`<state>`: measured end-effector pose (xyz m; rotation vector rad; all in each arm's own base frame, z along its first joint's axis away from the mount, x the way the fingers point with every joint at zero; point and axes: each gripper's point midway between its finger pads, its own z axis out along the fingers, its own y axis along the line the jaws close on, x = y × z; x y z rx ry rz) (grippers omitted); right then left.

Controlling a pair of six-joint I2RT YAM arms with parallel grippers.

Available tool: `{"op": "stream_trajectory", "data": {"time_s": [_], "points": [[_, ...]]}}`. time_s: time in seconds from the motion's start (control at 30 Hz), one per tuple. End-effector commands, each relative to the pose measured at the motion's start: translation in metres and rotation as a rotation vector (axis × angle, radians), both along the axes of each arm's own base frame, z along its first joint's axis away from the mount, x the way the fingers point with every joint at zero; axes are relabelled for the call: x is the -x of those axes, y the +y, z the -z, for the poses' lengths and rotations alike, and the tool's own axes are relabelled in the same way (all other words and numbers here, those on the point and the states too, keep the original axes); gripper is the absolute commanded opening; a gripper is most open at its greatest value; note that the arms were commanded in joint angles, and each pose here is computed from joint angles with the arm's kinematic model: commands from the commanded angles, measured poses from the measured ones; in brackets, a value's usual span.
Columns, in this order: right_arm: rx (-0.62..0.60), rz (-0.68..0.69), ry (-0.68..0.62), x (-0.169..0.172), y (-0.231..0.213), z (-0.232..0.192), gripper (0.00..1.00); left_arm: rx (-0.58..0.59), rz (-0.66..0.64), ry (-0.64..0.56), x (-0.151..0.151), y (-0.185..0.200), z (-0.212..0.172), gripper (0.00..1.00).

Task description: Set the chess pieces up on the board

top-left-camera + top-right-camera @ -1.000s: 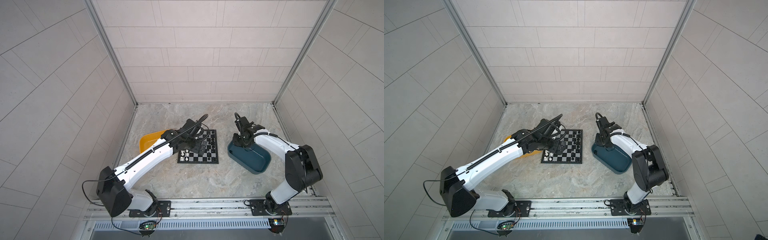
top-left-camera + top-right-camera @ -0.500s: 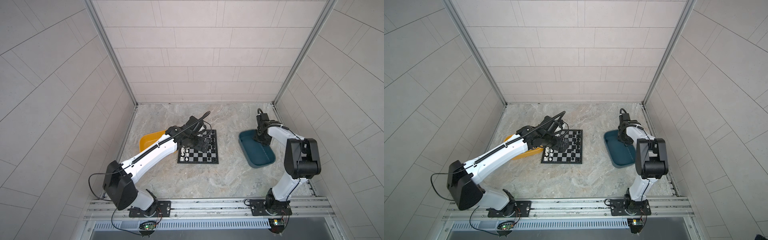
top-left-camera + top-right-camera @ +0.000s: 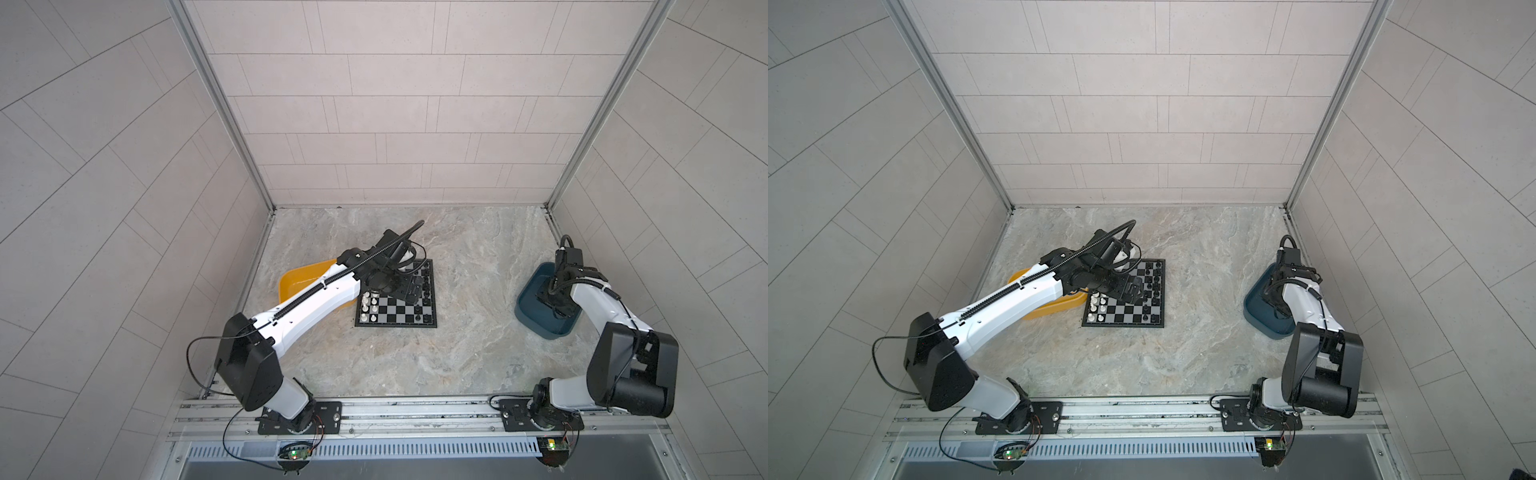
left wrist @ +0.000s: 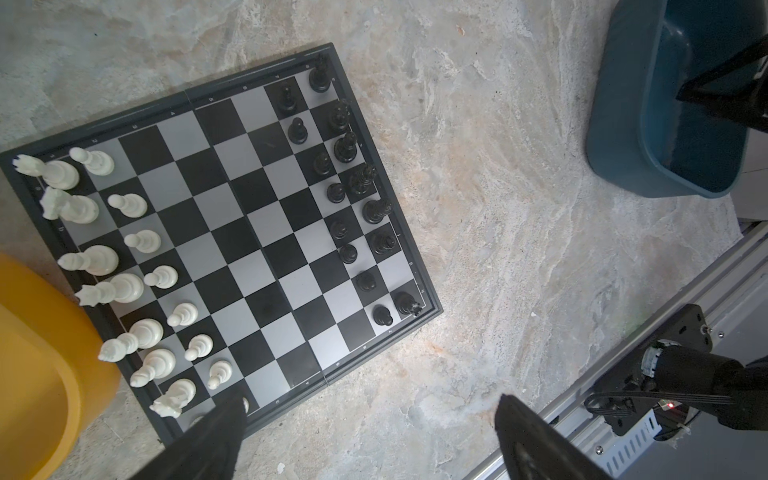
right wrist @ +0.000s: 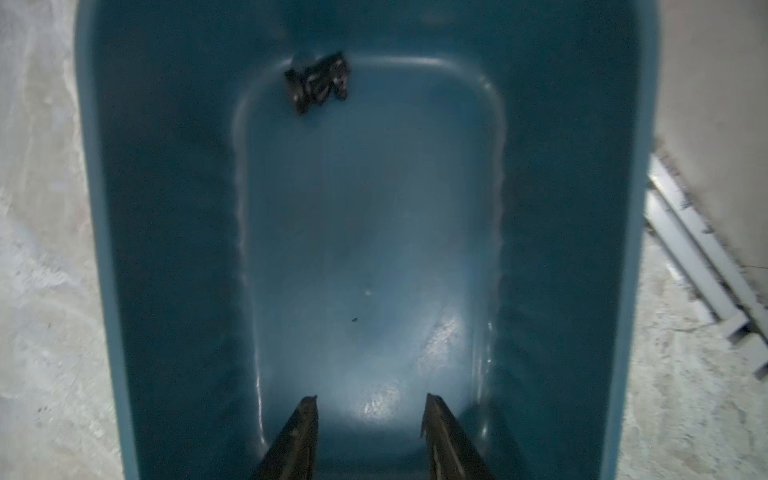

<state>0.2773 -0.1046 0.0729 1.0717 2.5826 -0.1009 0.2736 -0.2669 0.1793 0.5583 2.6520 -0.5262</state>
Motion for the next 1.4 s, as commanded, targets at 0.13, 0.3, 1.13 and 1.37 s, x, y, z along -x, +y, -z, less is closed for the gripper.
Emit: {"op": "stream_trajectory", "data": {"time_s": [0.13,0.3,1.13,1.37], "points": [[-0.194,-0.181,-0.003,-0.004,0.068,0.013,0.4,0.007,-0.013,0.018,-0.001,0.003,-0.004,1.0],[-0.23,-0.321,0.0,0.005,0.116,0.008,0.4,0.001,-0.019,0.03,-0.002,0.008,0.001,1.0],[0.056,-0.406,0.067,-0.052,0.059,0.007,0.6,0.06,-0.051,0.071,-0.006,0.026,0.001,1.0],[-0.07,-0.415,0.07,-0.059,0.066,0.039,0.64,0.079,-0.052,0.083,-0.005,0.025,0.002,1.0]]}}
